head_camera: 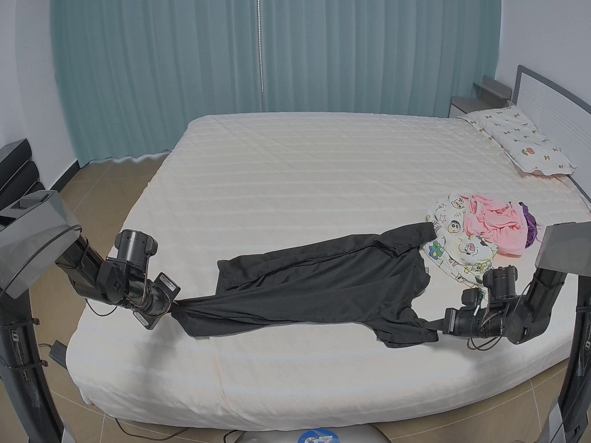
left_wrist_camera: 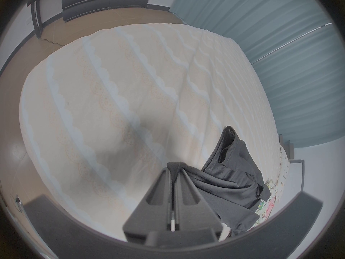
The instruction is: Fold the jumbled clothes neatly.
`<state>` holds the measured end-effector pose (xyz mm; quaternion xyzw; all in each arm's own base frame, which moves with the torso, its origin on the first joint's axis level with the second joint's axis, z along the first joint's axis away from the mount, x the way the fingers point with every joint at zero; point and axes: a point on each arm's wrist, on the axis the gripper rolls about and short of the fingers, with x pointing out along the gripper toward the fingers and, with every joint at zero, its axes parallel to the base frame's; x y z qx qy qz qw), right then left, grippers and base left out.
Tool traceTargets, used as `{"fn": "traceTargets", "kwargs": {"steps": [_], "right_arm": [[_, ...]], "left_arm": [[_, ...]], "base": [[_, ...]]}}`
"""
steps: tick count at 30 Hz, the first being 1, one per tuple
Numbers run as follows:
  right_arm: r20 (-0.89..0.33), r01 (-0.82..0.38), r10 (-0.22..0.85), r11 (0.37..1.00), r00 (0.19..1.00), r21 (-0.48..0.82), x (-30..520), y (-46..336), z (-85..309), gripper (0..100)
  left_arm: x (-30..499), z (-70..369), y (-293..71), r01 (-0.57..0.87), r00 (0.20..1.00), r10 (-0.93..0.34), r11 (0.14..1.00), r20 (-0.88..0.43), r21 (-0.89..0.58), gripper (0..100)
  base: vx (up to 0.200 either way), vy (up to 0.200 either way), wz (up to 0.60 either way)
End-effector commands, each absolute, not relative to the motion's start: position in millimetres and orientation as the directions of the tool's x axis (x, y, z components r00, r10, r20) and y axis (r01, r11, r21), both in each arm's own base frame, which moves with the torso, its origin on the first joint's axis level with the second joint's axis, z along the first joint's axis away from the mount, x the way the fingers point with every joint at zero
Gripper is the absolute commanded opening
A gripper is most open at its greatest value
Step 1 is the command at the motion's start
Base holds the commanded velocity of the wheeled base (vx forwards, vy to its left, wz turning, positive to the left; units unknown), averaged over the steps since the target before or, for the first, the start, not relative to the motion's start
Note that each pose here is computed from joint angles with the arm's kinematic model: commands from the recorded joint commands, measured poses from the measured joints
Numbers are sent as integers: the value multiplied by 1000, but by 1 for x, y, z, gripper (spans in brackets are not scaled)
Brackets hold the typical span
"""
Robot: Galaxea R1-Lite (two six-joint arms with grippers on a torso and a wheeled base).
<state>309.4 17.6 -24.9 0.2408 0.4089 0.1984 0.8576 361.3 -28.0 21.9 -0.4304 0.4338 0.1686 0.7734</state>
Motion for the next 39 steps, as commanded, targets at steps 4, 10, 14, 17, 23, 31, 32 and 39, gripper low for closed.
{"fn": "traceTargets", "kwargs": {"steps": [4, 10, 14, 17, 23, 31, 32, 39], "right_arm": [[-603, -110, 511, 811, 612, 575, 274, 2, 6, 0], [-648, -100, 516, 818, 560, 566, 239, 5, 18, 0], [-719, -120, 491, 856, 491, 503, 215, -6, 14, 0], [-757, -127, 490, 864, 433, 487, 206, -9, 12, 0], [-797, -140, 477, 877, 369, 460, 202, -14, 7, 100], [-759, -105, 474, 870, 446, 482, 244, -21, 10, 100], [-760, -88, 474, 868, 445, 489, 251, -19, 9, 100], [-761, -2, 459, 857, 458, 516, 300, 1, -3, 100]], "left_arm": [[350, 32, -29, -615, 568, -115, 599, -815, -513, 0], [331, 37, -36, -573, 514, -125, 687, -848, -448, 0], [309, 46, -50, -538, 393, -131, 770, -910, -343, 0], [303, 42, -53, -520, 340, -127, 800, -932, -299, 0], [289, 32, -60, -471, 263, -124, 849, -957, -239, 0], [288, 30, -63, -458, 256, -127, 858, -958, -235, 0], [288, 29, -63, -458, 253, -126, 858, -959, -233, 0], [291, 29, -61, -462, 262, -127, 854, -957, -240, 0]], "base": [[0, 0, 0], [0, 0, 0], [0, 0, 0], [0, 0, 0], [0, 0, 0], [0, 0, 0], [0, 0, 0], [0, 0, 0]]}}
